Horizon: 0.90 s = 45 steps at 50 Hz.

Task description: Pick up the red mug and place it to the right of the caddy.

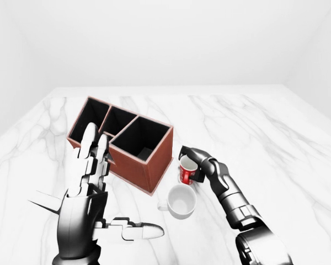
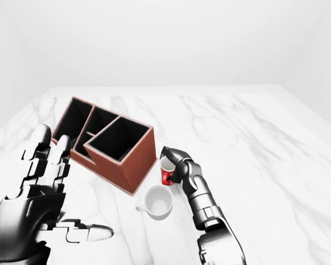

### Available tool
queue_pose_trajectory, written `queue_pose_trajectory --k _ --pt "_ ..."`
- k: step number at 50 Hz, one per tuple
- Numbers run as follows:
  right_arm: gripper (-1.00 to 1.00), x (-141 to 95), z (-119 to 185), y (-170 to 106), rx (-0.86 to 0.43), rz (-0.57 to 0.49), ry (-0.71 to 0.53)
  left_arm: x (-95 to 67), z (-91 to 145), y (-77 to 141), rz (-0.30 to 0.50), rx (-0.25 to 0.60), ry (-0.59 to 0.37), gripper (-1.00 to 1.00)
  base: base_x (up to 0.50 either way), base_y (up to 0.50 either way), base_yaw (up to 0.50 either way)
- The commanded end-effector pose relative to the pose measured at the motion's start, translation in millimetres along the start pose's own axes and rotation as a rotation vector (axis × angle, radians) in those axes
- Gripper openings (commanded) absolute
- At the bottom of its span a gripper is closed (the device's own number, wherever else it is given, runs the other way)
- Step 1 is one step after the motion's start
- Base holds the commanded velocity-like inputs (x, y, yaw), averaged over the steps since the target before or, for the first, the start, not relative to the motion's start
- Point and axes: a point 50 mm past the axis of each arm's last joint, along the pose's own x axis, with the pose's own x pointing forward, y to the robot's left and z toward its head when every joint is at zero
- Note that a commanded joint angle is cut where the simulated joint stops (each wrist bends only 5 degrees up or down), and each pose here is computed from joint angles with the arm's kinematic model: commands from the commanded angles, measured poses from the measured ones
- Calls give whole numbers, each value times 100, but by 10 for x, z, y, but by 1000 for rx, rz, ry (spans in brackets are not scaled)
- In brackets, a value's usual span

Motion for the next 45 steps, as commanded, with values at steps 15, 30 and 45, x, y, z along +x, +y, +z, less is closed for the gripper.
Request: queue_pose_trajectory --k 15,30,45 --pt "-100 69 -166 117 -48 -6 90 -3 -2 7 2 -1 3 100 0 0 0" --pt "-100 83 -240 217 -43 2 120 -10 -7 4 1 -2 8 100 0 0 0" --pt "-100 107 -304 292 -41 10 153 -8 -5 4 0 -3 6 100 0 0 0"
